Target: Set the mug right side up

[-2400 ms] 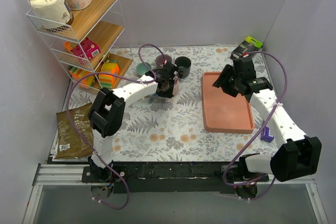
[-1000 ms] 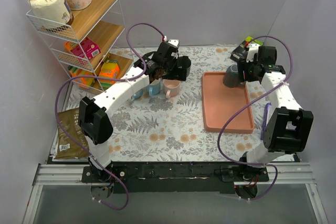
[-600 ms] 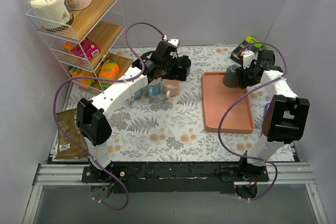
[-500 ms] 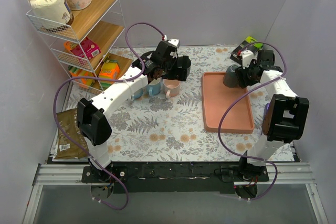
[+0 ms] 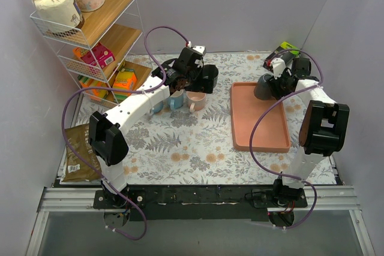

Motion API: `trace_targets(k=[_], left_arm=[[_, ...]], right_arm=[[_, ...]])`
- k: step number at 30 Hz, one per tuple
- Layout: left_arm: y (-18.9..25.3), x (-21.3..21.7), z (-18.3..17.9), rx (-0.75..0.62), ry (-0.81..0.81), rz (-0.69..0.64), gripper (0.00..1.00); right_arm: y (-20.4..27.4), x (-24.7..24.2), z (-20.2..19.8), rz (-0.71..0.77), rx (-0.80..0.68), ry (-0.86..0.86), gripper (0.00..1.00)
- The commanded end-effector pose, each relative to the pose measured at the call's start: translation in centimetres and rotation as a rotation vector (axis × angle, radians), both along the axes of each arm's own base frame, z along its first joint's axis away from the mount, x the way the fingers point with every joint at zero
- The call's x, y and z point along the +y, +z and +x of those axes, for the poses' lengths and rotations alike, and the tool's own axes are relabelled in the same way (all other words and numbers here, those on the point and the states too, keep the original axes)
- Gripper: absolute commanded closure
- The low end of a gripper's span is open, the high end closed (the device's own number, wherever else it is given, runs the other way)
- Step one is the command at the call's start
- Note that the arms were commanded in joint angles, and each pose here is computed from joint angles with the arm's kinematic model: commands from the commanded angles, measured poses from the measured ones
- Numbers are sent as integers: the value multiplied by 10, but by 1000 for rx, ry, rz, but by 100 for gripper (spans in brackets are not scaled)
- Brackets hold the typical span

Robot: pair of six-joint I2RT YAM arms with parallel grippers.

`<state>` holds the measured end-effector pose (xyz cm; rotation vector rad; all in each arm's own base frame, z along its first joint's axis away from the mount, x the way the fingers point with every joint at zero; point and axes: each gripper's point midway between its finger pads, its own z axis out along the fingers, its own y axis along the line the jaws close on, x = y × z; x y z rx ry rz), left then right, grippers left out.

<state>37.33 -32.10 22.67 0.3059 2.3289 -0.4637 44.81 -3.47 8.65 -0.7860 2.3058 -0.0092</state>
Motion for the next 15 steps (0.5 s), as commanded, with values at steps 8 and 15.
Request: trace_targets(k=[8,15], left_arm=[[-3,7,-3,8,-1,16,2],[-6,9,-2,10,-1,26,2]], right_arm=[[13,11,34,10,-132,128,44],[17,23,24,43,-145,166,50]])
